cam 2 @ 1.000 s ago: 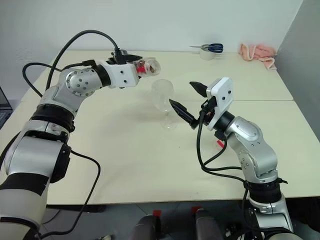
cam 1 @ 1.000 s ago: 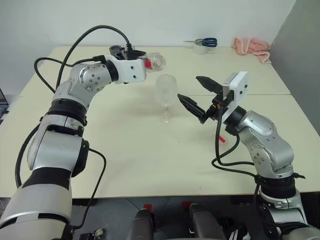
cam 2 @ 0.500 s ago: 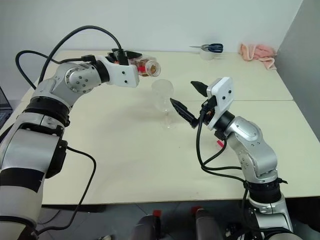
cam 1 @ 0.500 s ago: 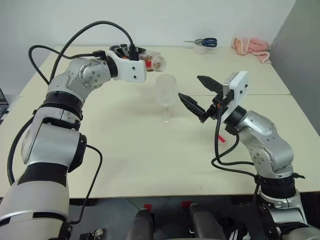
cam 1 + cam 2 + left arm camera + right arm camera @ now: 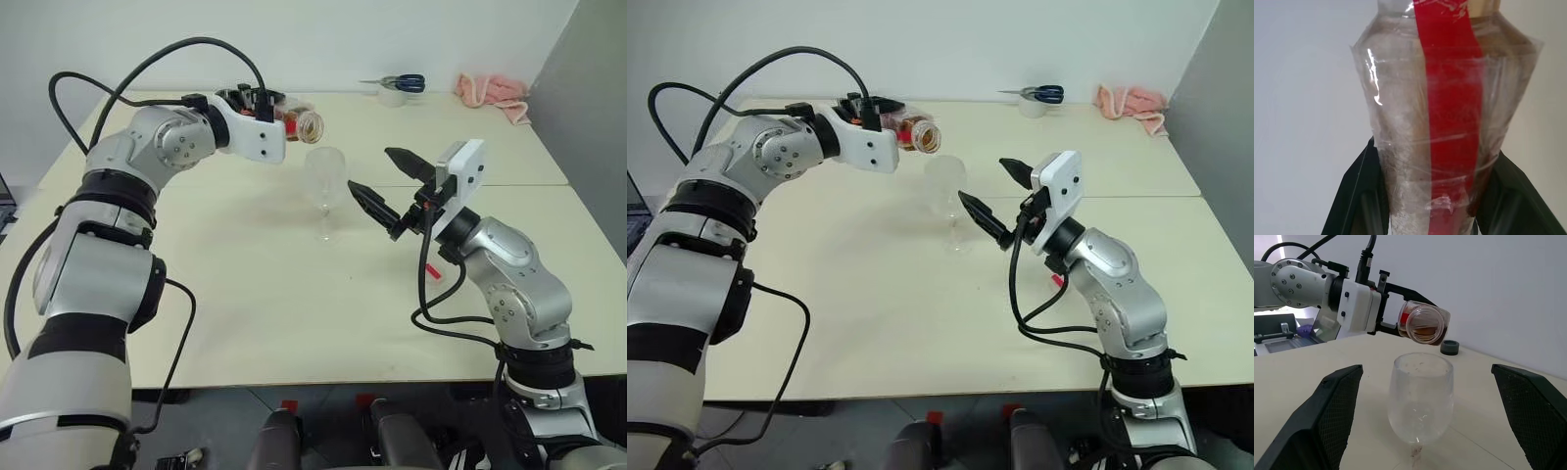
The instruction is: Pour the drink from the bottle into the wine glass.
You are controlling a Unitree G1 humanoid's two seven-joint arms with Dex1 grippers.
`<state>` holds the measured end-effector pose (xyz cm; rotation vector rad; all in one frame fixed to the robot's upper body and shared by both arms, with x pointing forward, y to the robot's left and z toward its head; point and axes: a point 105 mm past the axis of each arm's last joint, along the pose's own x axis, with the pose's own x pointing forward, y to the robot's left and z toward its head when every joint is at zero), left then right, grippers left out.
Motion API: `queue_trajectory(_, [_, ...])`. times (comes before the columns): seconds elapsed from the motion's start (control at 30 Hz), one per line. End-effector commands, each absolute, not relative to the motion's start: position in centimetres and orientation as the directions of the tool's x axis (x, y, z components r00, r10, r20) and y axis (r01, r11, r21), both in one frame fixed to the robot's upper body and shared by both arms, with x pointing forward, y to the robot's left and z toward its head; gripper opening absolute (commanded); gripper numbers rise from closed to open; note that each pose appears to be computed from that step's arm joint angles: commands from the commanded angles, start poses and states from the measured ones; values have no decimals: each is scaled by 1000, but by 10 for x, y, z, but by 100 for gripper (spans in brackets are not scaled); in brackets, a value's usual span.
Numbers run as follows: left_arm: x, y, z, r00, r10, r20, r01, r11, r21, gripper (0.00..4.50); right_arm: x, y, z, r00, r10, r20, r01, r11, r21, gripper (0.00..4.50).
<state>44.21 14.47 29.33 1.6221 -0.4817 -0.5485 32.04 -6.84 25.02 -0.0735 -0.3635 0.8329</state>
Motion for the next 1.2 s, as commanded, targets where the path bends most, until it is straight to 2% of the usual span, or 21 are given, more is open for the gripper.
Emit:
queue_trajectory(0.03, [438,146,323,797,-604,-1,-82,-109,991,174,315,-70,263,597,725,343,-694,681,-232,450])
queue_trajectory(1.2, [438,153,335,824,-566,-23,-141,-245,959,174,313,-68,262,593,725,352,-698,680,-225,450])
